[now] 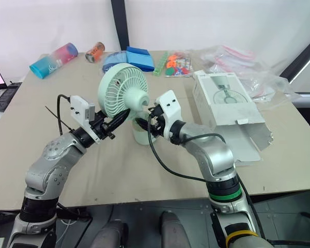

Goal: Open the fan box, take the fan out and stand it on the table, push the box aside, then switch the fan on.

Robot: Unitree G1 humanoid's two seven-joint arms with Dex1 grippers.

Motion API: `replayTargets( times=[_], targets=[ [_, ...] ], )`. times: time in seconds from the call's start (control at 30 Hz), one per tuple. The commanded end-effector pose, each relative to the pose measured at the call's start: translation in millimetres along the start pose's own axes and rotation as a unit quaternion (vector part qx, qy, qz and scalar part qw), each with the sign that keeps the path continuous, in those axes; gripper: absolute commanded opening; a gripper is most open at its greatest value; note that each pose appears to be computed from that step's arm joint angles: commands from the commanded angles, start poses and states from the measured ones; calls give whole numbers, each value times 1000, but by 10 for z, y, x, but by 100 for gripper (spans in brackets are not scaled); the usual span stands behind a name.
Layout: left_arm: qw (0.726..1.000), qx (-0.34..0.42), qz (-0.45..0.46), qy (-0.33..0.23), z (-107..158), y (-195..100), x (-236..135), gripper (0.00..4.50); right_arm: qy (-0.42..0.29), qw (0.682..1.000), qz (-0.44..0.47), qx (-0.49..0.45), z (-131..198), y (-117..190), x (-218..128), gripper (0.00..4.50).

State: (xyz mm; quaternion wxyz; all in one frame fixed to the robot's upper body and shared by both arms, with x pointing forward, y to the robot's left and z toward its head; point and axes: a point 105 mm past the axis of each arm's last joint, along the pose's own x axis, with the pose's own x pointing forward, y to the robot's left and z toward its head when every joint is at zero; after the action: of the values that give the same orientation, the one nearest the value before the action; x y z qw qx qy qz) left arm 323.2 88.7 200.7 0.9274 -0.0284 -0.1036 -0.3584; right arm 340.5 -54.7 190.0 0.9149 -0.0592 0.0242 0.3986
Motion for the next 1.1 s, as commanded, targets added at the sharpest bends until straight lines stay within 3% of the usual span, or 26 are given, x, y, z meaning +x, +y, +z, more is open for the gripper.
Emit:
replayTargets(
  times=[0.03, 0.47, 0.57, 1.1],
  targets=[
    [999, 21, -14, -43, 239, -63, 32, 181, -25, 1000, 8, -15, 144, 65, -27, 265],
    [999, 25, -10, -39, 221, -56, 36, 181, -23, 1000, 14, -11, 160, 90, -1, 265],
    [999, 25, -11, -40, 219, -64, 44, 181, -23, 1000, 15, -8, 168, 99, 0, 167],
    [999, 24, -13, -43, 219, -80, 72, 181, -19, 1000, 13, 1, 168, 87, 9, 167]
  ],
)
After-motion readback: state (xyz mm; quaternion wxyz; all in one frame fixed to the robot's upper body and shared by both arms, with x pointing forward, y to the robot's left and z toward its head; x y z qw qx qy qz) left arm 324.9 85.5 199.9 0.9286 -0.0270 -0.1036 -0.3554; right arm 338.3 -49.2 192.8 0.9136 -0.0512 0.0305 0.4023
